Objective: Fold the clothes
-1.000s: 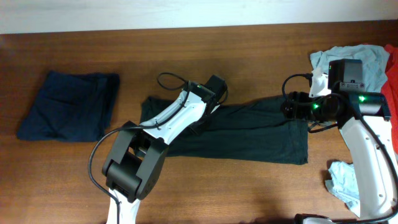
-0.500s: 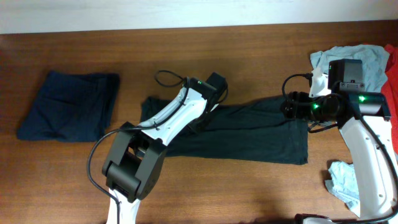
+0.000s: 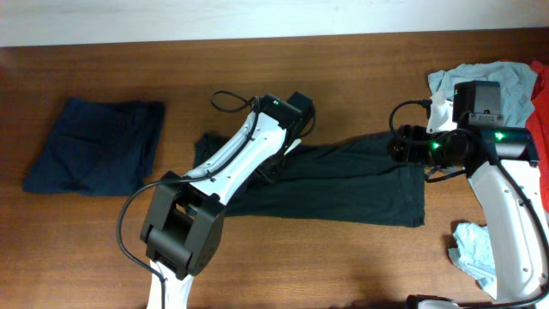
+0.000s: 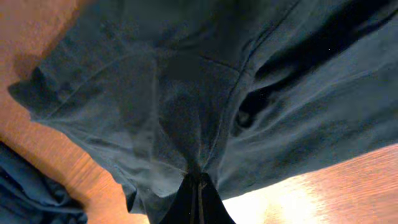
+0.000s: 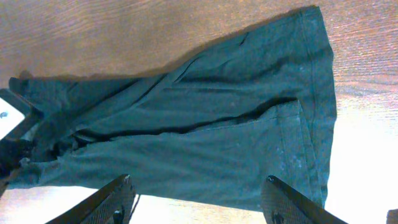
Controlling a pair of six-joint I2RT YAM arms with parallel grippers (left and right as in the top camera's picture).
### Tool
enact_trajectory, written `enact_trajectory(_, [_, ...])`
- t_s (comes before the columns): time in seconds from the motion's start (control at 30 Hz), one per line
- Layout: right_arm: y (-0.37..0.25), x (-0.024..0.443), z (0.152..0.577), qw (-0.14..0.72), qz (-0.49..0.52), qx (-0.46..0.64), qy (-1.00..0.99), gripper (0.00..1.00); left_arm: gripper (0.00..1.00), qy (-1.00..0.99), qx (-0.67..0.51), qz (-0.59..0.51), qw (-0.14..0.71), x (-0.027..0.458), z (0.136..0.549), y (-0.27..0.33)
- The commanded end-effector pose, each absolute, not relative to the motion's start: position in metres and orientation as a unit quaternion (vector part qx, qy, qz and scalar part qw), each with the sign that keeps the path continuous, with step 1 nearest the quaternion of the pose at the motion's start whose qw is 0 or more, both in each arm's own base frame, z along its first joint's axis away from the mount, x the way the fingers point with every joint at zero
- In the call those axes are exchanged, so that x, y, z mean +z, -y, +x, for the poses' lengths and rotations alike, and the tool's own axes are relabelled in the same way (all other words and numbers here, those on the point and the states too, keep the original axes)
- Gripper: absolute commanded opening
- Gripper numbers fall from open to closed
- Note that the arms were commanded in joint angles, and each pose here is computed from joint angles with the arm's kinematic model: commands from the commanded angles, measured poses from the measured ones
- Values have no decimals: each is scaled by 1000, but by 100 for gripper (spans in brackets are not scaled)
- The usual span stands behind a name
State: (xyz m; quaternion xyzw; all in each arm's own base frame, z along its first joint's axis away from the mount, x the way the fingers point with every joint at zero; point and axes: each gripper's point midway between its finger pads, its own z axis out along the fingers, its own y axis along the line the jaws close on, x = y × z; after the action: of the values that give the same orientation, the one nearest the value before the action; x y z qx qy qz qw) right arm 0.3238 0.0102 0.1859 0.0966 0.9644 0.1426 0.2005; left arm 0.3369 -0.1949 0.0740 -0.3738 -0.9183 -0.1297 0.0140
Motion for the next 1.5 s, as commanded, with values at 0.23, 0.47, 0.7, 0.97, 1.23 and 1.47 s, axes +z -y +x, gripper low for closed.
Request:
enact_trajectory(0.23, [-6,186,326,203,98,136,-965,70,19,923,-51,-383,-4,91,334,222])
enact_trajectory(0.47, [-6,185,324,199,98,136,-966,70,57,938,-53,-344,17,91,327,213])
enact_trajectory(0.7, [-7,185,324,198,99,136,-966,70,56,962,-41,-259,82,86,305,191])
enact_trajectory(0.97, [-6,185,324,199,98,136,-966,70,48,947,-87,-302,66,21,300,179])
enact_trajectory(1.23, [-7,185,323,196,99,136,-966,70,46,946,-107,-306,29,1,309,178])
enact_trajectory(1.47, [-7,185,323,196,99,136,-966,70,27,940,-146,-308,28,8,313,165])
